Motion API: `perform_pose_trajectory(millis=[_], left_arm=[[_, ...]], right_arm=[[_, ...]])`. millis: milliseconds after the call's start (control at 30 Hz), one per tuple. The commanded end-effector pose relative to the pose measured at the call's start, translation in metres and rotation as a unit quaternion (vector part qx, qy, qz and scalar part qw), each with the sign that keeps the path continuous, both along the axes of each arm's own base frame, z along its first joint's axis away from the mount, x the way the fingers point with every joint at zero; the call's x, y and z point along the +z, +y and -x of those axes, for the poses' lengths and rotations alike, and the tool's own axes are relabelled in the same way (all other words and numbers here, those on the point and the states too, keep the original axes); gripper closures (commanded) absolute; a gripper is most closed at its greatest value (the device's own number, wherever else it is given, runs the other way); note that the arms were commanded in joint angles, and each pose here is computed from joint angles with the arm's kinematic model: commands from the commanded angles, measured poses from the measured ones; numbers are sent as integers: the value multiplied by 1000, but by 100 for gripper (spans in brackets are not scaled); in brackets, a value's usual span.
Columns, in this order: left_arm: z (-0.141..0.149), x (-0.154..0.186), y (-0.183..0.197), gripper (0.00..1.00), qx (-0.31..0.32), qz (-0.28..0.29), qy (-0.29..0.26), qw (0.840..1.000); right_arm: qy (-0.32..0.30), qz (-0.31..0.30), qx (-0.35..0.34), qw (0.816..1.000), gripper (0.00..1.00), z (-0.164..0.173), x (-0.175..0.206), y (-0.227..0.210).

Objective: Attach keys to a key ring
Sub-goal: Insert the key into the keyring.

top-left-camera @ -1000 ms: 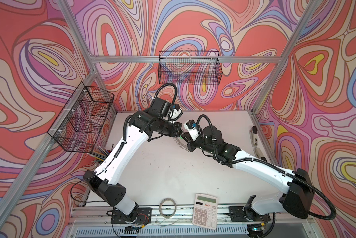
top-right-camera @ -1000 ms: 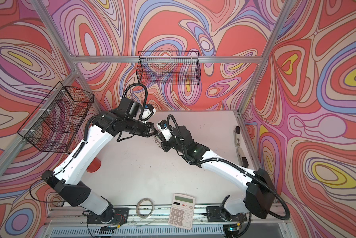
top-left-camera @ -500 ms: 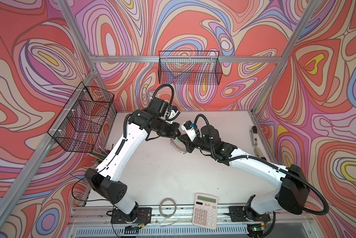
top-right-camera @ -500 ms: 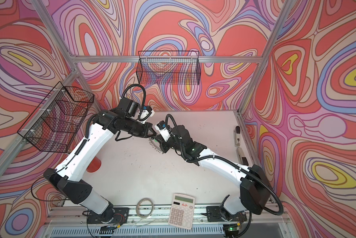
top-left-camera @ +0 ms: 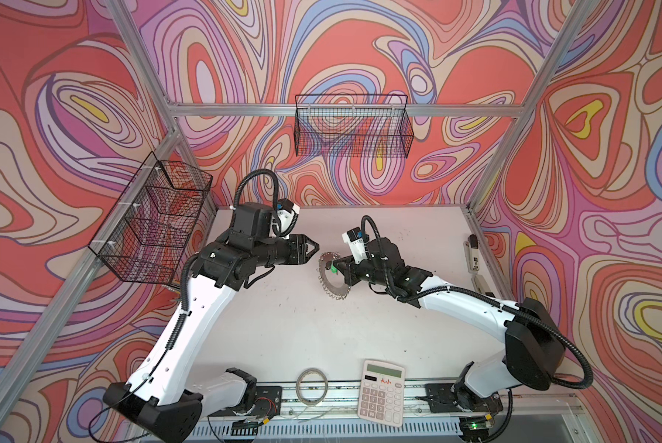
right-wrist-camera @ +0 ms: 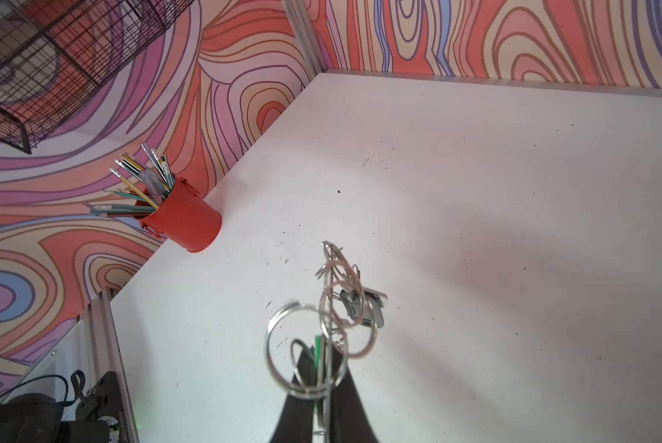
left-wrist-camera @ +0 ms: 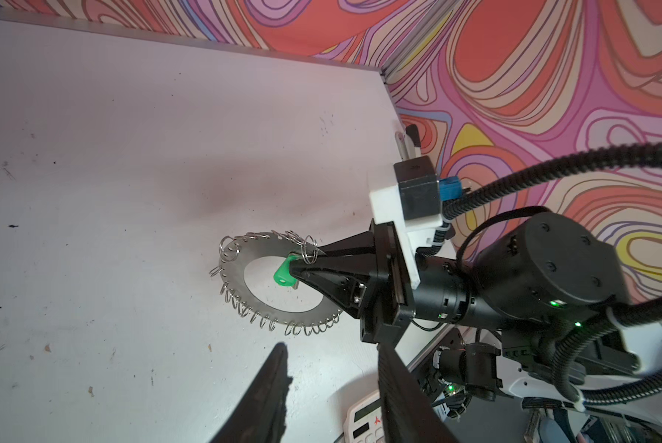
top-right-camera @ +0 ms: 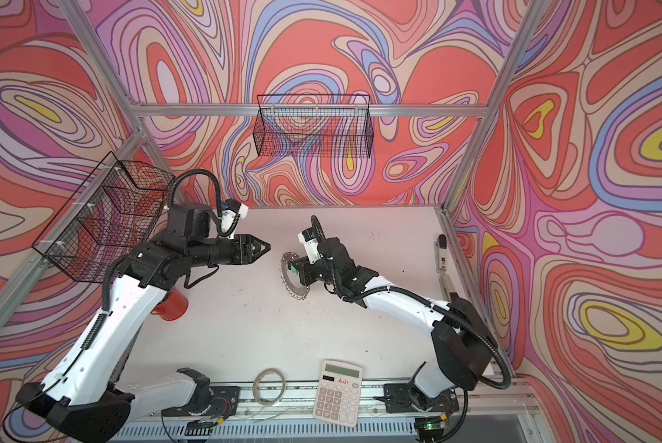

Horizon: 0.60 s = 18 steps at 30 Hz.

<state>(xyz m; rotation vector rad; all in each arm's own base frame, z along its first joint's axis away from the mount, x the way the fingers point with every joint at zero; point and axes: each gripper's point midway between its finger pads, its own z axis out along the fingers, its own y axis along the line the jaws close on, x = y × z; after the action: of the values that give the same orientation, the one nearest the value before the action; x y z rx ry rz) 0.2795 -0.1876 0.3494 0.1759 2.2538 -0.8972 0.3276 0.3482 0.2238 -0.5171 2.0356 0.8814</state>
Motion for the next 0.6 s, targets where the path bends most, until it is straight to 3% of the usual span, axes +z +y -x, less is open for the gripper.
perform_pose_trajectory(millis=[0,100,567], left_arm=[[-12,3,-2,62,35,55,-20,998],[-12,-4,-12,64,25,87,-10,996],[-23,-37,-53,66,-26,106,28,994]], right_arm=[[7,-50,-43,998,100,-10,35,-3],[5,-52,-55,997,100,-10,41,-9],[0,-65,-41,997,100,-6,48,-5]])
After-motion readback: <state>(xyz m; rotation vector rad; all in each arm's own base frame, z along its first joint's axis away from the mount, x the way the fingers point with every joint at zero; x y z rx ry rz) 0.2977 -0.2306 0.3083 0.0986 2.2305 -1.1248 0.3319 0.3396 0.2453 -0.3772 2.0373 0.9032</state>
